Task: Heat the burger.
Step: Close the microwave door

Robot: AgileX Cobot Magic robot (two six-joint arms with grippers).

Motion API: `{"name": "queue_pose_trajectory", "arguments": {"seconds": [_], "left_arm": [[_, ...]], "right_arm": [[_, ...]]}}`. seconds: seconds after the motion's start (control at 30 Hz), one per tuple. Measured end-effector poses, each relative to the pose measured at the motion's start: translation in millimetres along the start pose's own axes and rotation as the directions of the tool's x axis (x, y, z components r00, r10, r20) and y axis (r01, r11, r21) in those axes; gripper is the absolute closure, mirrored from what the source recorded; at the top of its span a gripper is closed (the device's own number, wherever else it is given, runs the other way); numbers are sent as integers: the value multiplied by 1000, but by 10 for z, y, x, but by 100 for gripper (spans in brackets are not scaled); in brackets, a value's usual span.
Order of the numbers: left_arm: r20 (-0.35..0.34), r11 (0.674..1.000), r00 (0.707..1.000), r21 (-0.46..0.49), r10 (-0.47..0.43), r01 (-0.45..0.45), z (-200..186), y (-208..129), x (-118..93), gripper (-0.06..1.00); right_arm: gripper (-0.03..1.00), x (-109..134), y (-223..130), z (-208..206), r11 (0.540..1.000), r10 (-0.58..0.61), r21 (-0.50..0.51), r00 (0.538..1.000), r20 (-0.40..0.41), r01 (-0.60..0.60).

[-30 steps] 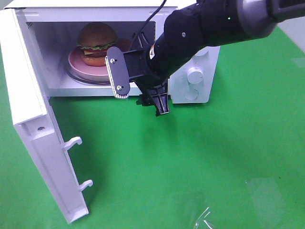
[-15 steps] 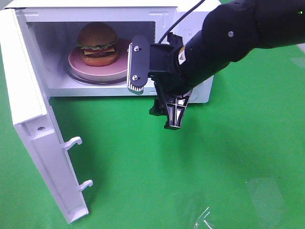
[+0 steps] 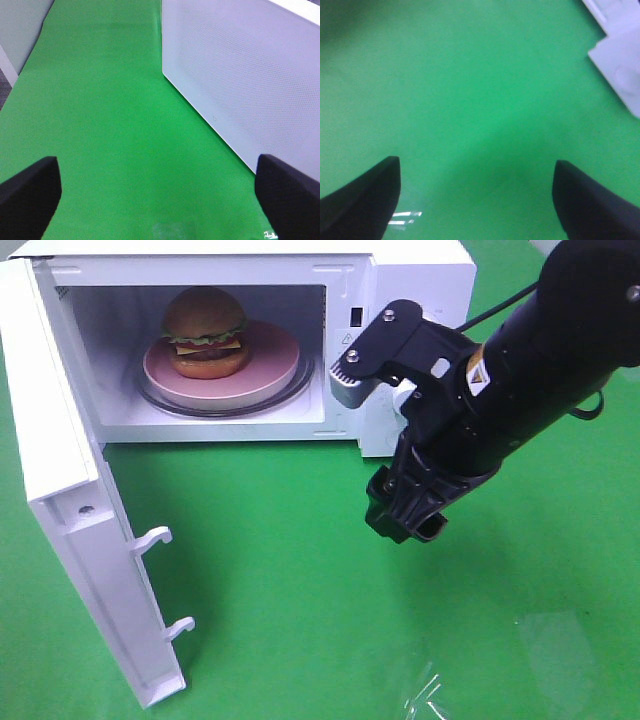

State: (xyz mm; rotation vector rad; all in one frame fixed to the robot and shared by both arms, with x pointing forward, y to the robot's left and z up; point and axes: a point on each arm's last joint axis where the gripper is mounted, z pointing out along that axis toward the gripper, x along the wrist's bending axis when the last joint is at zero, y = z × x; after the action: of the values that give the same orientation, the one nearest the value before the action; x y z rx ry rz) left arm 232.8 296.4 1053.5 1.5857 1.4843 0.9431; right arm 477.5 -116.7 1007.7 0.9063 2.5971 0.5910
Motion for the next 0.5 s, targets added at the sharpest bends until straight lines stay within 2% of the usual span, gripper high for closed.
{"name": "queue_pose_trajectory", "arguments": {"seconds": [0.2,0.27,0.5], "left_arm": [[0,1000,1000,0,0,0,0,0,0,-3],[0,1000,1000,0,0,0,0,0,0,-3],[0,1000,1000,0,0,0,0,0,0,-3]], "right_arm": [[18,8,-129,-231,992,73,105,997,-5,-72],[19,12,-206,-430,985,98,144,995,-1,-97],[20,11,-275,-710,982,138,127,990,11,-138]]}}
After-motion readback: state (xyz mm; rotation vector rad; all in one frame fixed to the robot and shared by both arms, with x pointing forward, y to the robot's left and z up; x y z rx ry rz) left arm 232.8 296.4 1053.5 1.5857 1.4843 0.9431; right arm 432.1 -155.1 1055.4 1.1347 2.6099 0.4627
